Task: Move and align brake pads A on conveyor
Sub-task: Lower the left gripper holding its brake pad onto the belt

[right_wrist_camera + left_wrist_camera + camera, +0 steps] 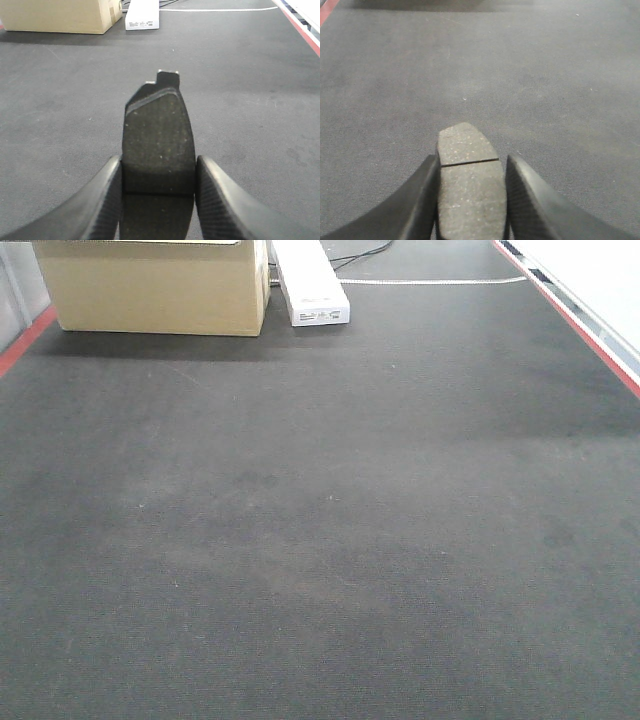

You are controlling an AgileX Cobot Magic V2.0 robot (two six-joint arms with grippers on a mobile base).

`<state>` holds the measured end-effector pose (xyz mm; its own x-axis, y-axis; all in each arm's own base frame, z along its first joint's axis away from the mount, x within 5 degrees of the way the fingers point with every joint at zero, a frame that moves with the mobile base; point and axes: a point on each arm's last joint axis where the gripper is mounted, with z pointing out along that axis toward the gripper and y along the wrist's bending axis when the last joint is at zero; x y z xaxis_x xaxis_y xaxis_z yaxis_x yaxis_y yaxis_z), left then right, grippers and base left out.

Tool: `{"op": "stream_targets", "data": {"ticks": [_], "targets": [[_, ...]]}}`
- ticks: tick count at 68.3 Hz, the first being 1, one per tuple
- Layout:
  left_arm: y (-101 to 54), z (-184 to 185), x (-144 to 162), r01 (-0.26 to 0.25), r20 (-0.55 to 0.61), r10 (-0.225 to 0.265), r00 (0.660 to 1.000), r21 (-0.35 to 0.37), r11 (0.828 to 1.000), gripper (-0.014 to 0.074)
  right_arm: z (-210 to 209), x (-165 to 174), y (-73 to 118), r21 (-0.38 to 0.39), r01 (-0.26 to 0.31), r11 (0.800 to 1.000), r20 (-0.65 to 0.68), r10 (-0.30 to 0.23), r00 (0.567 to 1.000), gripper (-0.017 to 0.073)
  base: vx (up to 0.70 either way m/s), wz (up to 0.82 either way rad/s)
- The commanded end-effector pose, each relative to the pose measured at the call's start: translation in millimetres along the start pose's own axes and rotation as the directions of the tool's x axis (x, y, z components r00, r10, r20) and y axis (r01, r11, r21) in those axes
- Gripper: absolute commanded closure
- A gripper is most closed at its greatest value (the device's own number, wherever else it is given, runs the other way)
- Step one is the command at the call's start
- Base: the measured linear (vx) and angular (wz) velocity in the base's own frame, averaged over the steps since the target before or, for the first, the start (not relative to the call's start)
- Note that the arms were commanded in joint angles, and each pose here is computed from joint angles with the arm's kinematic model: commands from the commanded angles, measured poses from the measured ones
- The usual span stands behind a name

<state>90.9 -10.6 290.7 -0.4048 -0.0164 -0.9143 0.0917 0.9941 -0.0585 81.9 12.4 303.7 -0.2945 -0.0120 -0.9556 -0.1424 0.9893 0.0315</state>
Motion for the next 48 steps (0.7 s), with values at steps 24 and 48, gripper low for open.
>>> {"op": "stream_targets", "data": {"ticks": [24, 48], "targets": [[-1.6, -3.1, -17.6, 0.008, 0.121, -0.009, 0.993, 0.013, 1.0, 0.06, -4.0, -18.1, 1.4, -0.012, 0.014, 1.0, 0.122, -0.013, 0.992, 0.0569, 0.0, 0.0], [-3.7, 14.7, -43.2, 0.138, 0.114, -0.141, 0.983, 0.035, 0.99, 0.0596, -4.0, -18.1, 1.4, -0.012, 0.014, 1.0, 0.122, -0.013, 0.992, 0.0569, 0.0, 0.0]]}}
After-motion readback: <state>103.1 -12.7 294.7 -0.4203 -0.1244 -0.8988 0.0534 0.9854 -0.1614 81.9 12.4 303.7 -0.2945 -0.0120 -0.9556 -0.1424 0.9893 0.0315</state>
